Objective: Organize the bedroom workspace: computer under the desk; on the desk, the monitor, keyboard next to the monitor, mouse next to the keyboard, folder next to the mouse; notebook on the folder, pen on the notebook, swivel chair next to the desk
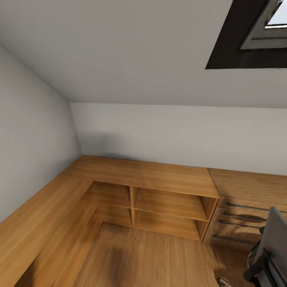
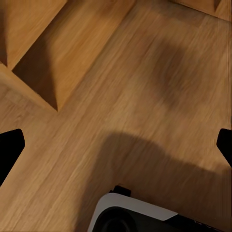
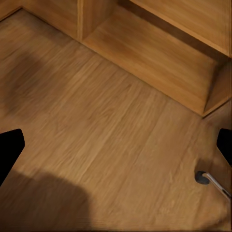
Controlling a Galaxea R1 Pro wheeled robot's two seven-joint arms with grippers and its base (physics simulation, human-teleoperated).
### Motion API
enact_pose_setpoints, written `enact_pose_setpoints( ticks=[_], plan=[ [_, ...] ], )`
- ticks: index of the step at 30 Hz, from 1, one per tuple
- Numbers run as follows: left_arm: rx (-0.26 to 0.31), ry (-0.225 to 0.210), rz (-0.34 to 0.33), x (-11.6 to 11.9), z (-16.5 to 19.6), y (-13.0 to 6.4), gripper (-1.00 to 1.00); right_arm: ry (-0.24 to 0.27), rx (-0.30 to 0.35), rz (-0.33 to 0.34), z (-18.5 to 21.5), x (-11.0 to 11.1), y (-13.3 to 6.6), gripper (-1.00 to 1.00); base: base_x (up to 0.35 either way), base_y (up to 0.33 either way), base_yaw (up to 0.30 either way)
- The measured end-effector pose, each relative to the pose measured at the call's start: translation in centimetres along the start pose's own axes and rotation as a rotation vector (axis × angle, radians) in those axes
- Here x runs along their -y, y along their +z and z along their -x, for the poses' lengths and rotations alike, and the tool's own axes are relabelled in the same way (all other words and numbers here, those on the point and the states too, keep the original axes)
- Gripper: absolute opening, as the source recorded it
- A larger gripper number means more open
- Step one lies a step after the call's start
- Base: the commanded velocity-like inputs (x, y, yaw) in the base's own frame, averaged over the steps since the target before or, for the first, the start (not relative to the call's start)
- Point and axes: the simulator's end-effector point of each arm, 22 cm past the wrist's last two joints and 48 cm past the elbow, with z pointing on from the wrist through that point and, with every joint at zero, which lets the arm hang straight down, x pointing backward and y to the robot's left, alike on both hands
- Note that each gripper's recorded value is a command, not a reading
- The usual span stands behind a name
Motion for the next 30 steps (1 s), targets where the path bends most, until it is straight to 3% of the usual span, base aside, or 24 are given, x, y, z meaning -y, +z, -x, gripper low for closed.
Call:
enact_pose_setpoints(
  ticks=[30],
  plan=[
    [0.021, -0.006, -0.005, 0.22, 0.78, 0.14, 1.00, -0.005, 0.020, -0.006, 0.80, 0.36, 0.09, 1.00, 0.000, 0.000, -0.274]
  ],
)
